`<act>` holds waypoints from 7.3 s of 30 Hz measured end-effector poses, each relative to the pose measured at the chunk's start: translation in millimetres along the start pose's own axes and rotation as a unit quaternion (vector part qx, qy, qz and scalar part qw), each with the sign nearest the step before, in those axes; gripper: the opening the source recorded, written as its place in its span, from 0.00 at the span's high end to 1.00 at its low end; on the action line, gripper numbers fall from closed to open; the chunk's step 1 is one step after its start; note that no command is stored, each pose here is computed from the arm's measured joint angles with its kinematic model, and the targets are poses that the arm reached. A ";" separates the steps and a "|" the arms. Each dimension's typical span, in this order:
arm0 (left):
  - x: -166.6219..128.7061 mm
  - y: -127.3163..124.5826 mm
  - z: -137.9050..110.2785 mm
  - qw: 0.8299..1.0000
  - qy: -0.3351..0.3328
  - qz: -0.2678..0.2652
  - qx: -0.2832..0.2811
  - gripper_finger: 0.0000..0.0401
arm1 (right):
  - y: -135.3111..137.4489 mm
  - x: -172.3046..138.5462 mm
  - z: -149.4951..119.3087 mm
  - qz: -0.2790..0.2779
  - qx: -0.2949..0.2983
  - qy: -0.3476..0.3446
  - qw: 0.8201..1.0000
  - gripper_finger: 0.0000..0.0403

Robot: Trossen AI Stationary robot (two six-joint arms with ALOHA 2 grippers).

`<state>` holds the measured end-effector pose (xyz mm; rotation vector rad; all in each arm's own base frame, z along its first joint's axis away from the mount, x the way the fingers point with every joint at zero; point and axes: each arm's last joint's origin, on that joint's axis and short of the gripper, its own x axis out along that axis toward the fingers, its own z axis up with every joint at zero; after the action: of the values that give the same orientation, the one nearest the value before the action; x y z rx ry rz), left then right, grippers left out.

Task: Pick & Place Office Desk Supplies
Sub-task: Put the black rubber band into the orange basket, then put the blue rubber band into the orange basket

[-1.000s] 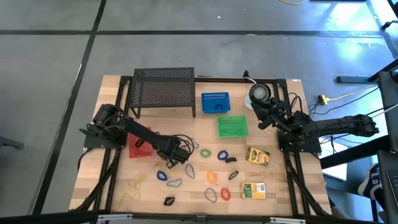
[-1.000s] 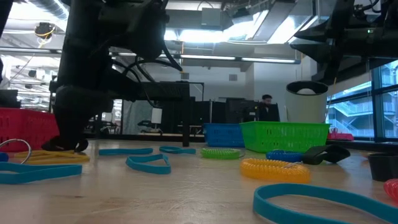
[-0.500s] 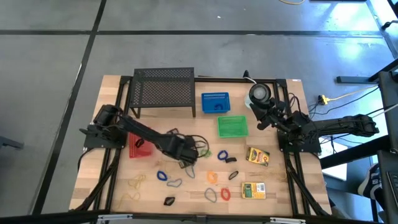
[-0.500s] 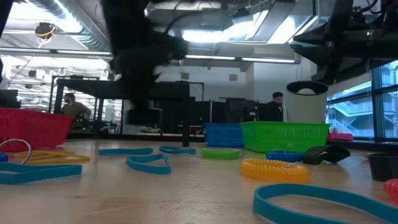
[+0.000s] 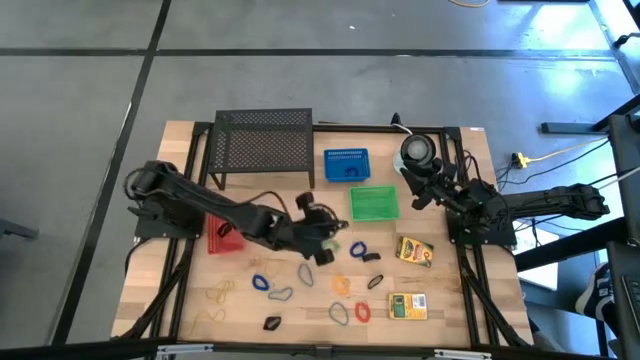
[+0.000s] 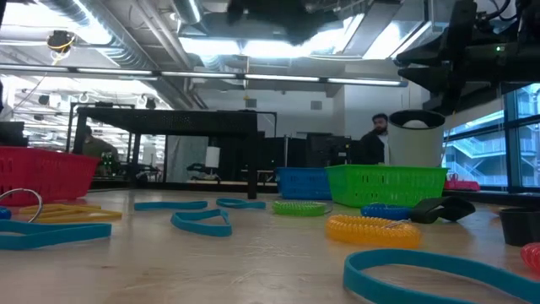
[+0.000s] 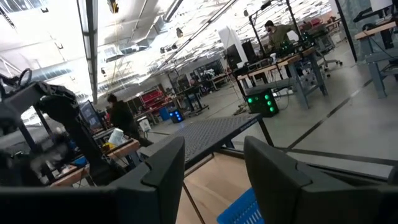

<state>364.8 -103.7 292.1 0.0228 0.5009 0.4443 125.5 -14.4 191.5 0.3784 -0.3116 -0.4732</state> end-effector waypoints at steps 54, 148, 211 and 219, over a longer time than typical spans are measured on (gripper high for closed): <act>-130.6 91.4 -185.9 0.894 0.318 0.162 -0.273 0.98 | -0.2 0.0 -0.8 -0.001 -0.002 0.004 1.000 0.59; 41.8 29.2 -184.8 0.955 0.273 0.021 -0.116 0.95 | -0.3 0.0 -0.8 -0.001 -0.002 0.004 1.000 0.59; -76.5 24.2 -106.4 0.995 -0.049 0.062 -0.063 0.99 | -0.3 0.0 -1.0 -0.001 -0.003 0.005 1.000 0.59; -100.6 69.1 -132.7 0.976 0.126 0.107 -0.143 0.99 | -0.3 0.0 -1.0 -0.001 -0.003 0.005 1.000 0.59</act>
<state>195.6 -94.6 230.5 -0.2619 0.6837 0.7327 125.8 -14.3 190.5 0.3756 -0.3005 -0.4744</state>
